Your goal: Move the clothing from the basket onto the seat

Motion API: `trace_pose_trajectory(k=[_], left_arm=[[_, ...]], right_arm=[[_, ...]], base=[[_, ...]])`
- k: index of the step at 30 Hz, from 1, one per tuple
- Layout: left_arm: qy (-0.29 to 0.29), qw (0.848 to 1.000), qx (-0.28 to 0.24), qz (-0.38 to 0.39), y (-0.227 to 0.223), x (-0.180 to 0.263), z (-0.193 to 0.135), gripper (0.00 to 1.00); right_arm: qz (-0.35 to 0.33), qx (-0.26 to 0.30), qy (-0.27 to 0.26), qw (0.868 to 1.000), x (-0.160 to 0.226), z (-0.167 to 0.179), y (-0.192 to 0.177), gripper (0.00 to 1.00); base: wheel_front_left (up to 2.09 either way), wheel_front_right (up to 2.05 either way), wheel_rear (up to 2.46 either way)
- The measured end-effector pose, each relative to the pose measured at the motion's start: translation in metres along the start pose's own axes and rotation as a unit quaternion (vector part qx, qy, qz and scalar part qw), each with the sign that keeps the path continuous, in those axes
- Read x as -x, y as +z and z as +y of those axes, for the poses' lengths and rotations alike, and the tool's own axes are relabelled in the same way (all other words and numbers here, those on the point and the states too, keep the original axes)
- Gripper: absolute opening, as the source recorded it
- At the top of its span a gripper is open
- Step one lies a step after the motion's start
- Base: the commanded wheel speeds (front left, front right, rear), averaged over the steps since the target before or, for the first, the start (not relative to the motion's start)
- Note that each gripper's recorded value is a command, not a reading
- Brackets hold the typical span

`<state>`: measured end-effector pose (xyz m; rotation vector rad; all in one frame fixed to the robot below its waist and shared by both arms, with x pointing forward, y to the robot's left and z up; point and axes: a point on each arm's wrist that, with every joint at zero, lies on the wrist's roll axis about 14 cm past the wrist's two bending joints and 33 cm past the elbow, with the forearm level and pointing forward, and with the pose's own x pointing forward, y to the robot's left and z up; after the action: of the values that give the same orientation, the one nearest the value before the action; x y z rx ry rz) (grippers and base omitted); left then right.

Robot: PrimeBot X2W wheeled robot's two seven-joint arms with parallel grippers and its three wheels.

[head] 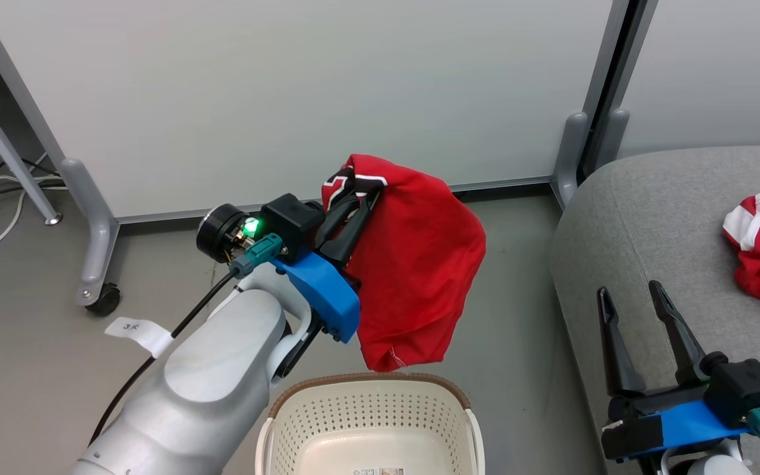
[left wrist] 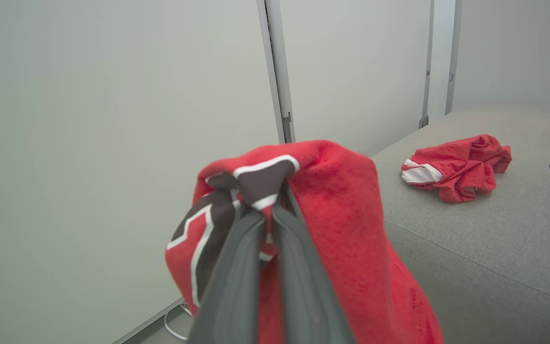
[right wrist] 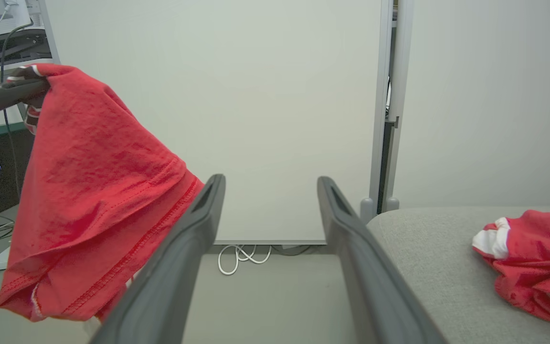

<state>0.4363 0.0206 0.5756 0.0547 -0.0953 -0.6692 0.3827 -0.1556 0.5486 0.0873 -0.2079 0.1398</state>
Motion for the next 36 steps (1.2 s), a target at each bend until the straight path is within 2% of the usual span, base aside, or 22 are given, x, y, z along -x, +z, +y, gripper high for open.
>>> trace_pose_trajectory(k=[10, 15, 20, 28, 32, 36], left_arm=[[-0.002, 1.0, 0.007, -0.002, -0.003, 0.003, -0.005, 0.0], [-0.002, 1.0, 0.008, -0.004, -0.003, 0.003, -0.006, 0.0], [-0.003, 1.0, 0.009, -0.003, -0.004, 0.002, -0.006, 0.0], [-0.006, 1.0, 0.01, -0.001, -0.007, 0.0, -0.008, 0.0], [-0.007, 1.0, 0.013, -0.004, -0.007, -0.002, -0.009, 0.0], [-0.008, 1.0, 0.012, 0.001, -0.011, -0.001, -0.01, 0.0]], right_arm=[[0.005, -0.009, 0.015, 1.0, -0.004, 0.011, -0.004, 1.0], [-0.012, -0.003, 0.037, 0.999, -0.014, 0.023, 0.006, 1.0], [-0.037, 0.023, 0.095, 0.995, -0.032, 0.045, 0.023, 1.0], [-0.059, 0.054, 0.193, 0.978, -0.065, 0.089, 0.04, 1.0], [-0.05, 0.066, 0.224, 0.971, -0.08, 0.103, 0.035, 1.0], [-0.014, 0.076, 0.259, 0.963, -0.088, 0.119, 0.012, 1.0]], base=[[0.0, 0.0, 0.0], [0.0, 0.0, 0.0], [0.0, 0.0, 0.0], [0.0, 0.0, 0.0], [0.0, 0.0, 0.0], [0.0, 0.0, 0.0]])
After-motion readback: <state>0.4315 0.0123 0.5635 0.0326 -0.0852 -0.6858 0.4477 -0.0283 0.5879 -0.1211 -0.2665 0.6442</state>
